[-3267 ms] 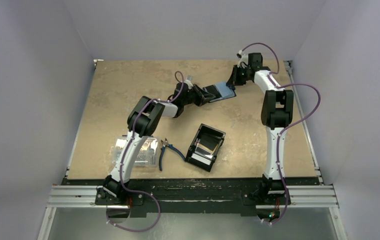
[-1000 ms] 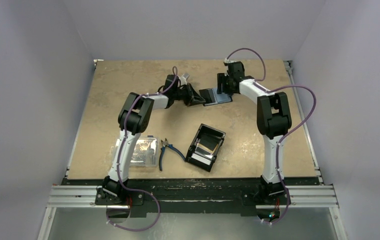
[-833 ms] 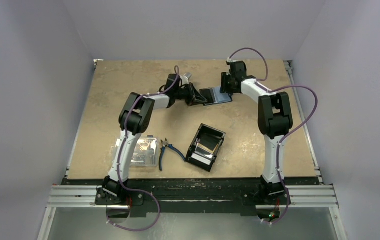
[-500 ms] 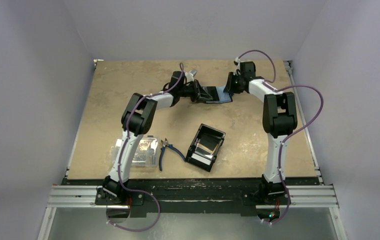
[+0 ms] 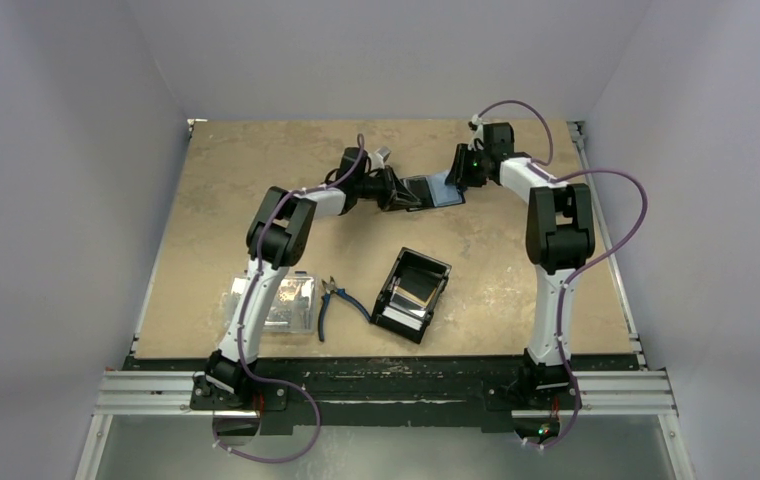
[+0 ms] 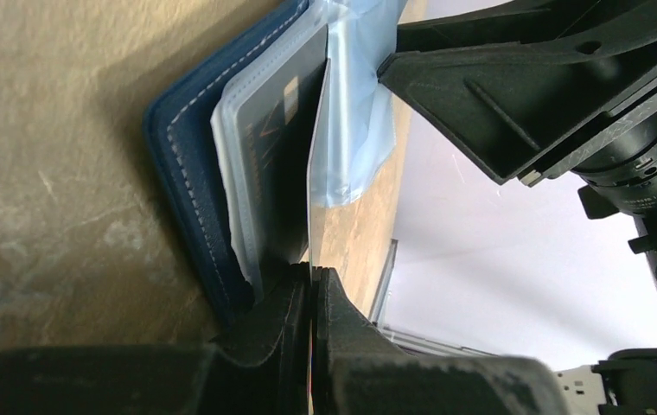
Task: Put the credit cards into the card holder
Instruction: Insert the credit card into the card holder.
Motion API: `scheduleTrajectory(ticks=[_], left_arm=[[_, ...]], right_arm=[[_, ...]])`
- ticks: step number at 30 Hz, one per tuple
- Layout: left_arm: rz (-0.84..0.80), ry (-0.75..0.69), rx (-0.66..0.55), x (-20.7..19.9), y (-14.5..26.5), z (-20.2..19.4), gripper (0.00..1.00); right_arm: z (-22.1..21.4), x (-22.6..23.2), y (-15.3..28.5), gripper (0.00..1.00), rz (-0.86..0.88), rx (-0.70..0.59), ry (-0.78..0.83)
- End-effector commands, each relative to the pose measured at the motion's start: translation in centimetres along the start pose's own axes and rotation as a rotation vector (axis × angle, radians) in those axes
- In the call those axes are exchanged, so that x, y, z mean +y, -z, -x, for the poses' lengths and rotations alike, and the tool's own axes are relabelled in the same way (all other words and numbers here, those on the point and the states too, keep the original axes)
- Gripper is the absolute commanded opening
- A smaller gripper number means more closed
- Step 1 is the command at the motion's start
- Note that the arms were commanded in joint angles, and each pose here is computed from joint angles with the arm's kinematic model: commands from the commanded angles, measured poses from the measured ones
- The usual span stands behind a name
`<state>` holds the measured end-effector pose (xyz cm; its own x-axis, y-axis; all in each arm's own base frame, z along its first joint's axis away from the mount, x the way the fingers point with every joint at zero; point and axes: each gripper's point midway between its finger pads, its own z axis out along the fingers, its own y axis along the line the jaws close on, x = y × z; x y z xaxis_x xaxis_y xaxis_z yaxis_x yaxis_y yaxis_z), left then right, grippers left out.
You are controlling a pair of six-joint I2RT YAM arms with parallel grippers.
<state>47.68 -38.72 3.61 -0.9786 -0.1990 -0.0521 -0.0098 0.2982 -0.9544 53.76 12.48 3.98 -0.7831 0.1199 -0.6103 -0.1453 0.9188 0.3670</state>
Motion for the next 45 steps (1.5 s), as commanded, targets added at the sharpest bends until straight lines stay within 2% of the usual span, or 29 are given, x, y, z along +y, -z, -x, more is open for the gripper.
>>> scheduleTrajectory(ticks=[1,4,9,17,29,45], left_arm=[[0.014,-0.148,-0.089,-1.8,0.6,2.2,0.00],[-0.045,-0.147,-0.170,-3.2,0.8,3.3,0.00],[-0.055,-0.166,-0.276,-3.6,0.8,5.2,0.00],[-0.037,-0.205,-0.350,-3.4,0.6,6.6,0.00],[-0.143,-0.211,-0.364,-5.0,0.0,5.6,0.00],[-0.179,-0.123,-0.291,-3.6,-1.2,3.4,0.00]], right_arm=[[-5.4,-0.6,-1.3,0.39,0.005,0.172,-0.025],[-5.5,-0.7,-1.3,0.39,0.005,0.178,-0.025],[-5.6,-0.6,-1.4,0.38,0.011,0.181,-0.025],[-5.8,-0.5,-1.6,0.35,0.021,0.188,-0.027],[-6.2,-0.5,-1.9,0.32,0.021,0.204,-0.025],[-6.5,-0.2,-2.1,0.32,0.024,0.219,-0.020]])
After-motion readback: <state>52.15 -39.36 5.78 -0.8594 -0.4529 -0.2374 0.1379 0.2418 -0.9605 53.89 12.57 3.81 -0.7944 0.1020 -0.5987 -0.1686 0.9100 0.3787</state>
